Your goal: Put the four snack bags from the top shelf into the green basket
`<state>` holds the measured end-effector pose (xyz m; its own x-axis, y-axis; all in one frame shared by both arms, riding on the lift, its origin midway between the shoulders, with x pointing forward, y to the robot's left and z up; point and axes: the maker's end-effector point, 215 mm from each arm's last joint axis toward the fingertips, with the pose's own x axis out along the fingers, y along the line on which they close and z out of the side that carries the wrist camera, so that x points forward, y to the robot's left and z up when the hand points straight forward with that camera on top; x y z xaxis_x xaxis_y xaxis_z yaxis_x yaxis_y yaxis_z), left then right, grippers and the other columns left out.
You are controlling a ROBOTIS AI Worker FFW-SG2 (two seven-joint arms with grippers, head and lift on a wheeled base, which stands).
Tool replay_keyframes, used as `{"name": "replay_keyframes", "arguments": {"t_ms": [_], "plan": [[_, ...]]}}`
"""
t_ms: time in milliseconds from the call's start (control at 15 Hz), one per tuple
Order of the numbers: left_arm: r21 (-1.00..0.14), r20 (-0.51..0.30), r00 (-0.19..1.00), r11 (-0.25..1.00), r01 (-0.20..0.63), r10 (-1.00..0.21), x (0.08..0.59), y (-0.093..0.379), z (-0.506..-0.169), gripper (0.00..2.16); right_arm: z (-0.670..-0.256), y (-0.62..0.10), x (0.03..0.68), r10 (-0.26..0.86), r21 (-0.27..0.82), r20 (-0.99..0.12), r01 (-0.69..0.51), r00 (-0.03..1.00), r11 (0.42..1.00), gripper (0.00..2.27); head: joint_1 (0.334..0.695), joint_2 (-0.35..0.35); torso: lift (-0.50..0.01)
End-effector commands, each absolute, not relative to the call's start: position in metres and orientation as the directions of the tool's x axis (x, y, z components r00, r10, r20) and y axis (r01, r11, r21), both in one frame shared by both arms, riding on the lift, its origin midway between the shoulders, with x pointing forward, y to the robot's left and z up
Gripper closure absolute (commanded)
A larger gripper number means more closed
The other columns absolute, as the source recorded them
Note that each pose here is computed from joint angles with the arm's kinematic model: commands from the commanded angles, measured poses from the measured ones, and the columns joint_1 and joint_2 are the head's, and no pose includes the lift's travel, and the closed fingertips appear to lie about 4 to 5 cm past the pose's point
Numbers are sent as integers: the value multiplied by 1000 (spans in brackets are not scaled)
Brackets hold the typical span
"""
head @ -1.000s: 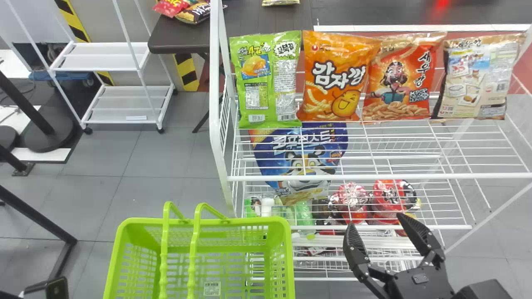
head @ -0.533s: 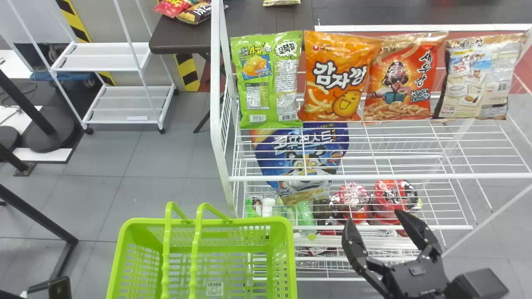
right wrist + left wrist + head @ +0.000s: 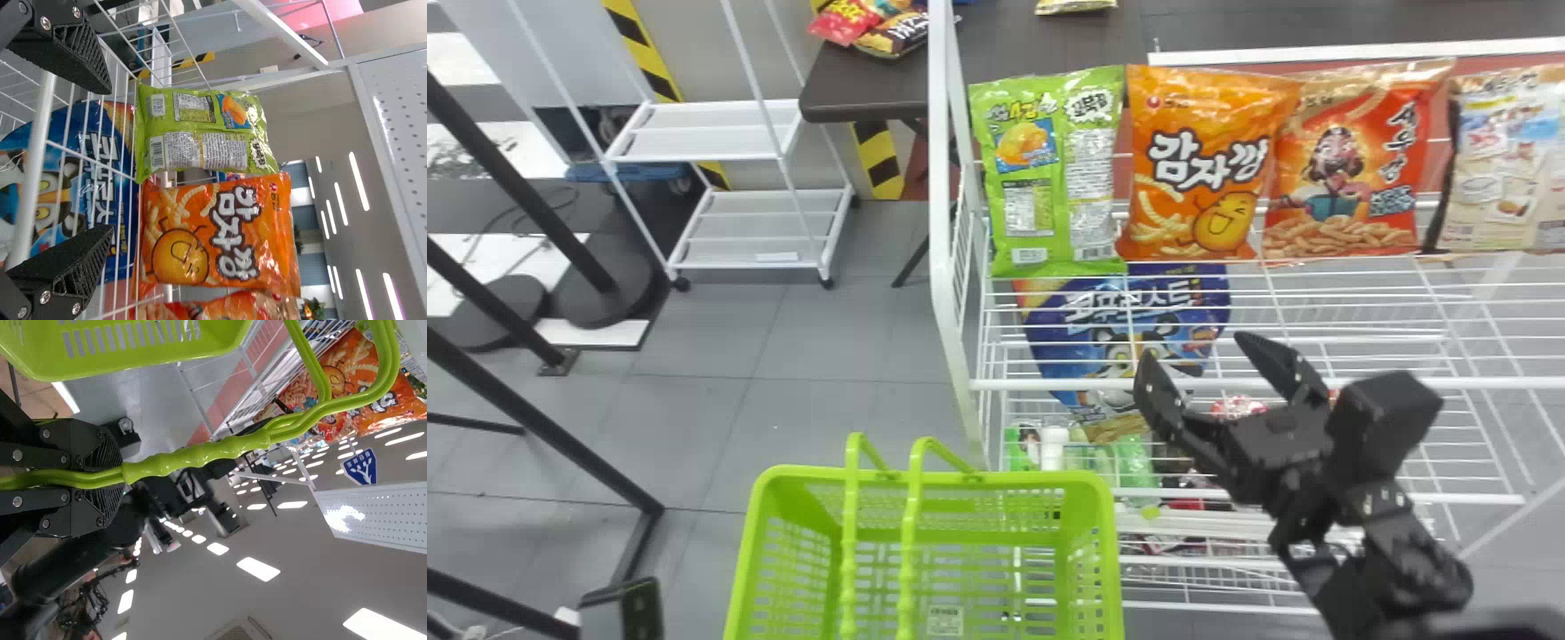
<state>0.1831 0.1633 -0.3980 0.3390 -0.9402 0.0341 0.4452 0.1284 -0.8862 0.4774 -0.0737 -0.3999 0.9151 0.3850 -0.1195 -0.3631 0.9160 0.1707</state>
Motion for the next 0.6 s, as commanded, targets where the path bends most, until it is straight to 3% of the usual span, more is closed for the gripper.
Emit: {"name": "replay_keyframes", "arguments": {"t_ms": [0, 200, 533], "plan": [[-885, 48, 321, 109, 452, -946, 186, 160, -395, 2148, -388, -62, 515, 393, 154, -122, -373, 912, 915, 87, 695, 159, 0], [-885, 51, 308, 100, 454, -950, 187, 158, -396, 2148, -370, -55, 559, 398, 161, -105, -380, 911, 911, 87, 695, 156, 0], [-887, 48, 297, 96, 452, -954, 186, 158, -397, 2148, -375, -29, 614, 474, 202, -136, -444, 870, 873, 87, 695, 169, 0]]}}
